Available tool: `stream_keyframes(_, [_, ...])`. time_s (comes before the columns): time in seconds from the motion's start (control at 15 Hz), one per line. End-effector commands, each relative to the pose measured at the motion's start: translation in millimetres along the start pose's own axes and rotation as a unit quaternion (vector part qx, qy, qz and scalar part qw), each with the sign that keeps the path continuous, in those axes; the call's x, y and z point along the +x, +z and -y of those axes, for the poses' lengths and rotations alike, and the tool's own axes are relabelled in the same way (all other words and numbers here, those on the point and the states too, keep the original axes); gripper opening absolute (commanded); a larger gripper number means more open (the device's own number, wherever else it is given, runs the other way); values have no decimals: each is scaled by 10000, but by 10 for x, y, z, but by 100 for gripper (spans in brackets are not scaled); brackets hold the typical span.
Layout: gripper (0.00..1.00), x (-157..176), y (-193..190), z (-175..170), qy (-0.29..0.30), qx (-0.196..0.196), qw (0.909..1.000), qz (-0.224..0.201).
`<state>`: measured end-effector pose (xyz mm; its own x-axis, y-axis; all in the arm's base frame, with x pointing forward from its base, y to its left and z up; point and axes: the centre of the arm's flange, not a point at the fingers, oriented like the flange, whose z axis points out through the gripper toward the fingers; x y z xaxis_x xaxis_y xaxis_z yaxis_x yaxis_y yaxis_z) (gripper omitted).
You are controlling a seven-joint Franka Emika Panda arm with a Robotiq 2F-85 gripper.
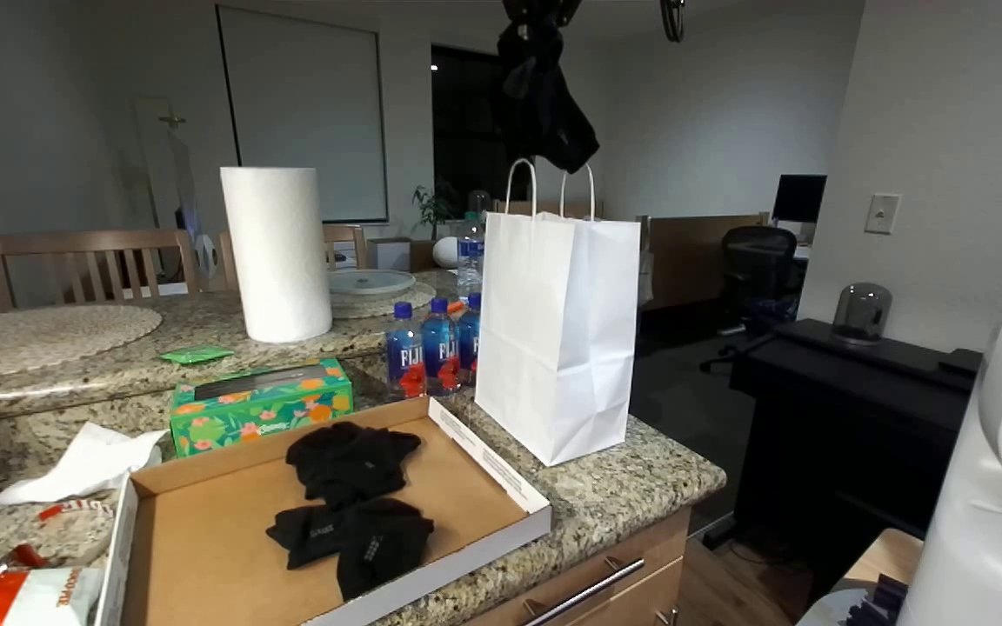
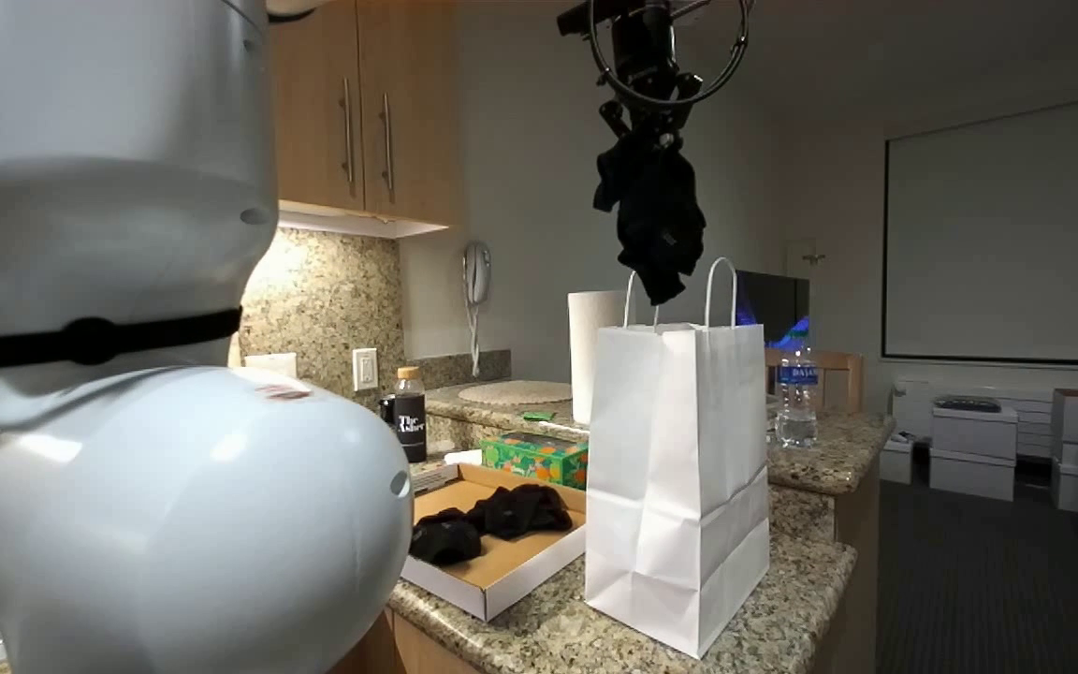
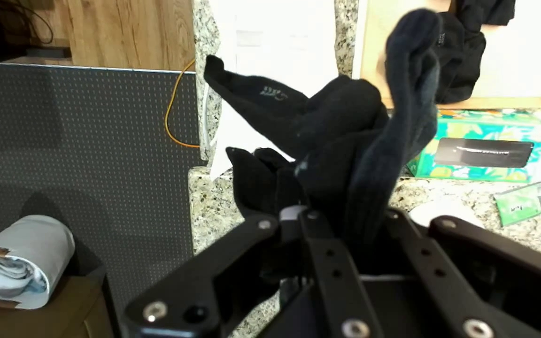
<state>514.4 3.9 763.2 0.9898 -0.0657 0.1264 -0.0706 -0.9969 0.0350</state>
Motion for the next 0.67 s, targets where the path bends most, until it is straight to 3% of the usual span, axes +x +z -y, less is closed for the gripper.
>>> stream_keyframes(0.0, [11, 60, 250, -125, -14, -39, 9997, 251])
stream_keyframes(0.4, [11, 134, 505, -493, 374, 334, 9969, 614])
stream_keyframes(0.6, [11, 114, 529, -616, 532, 869, 9918, 771])
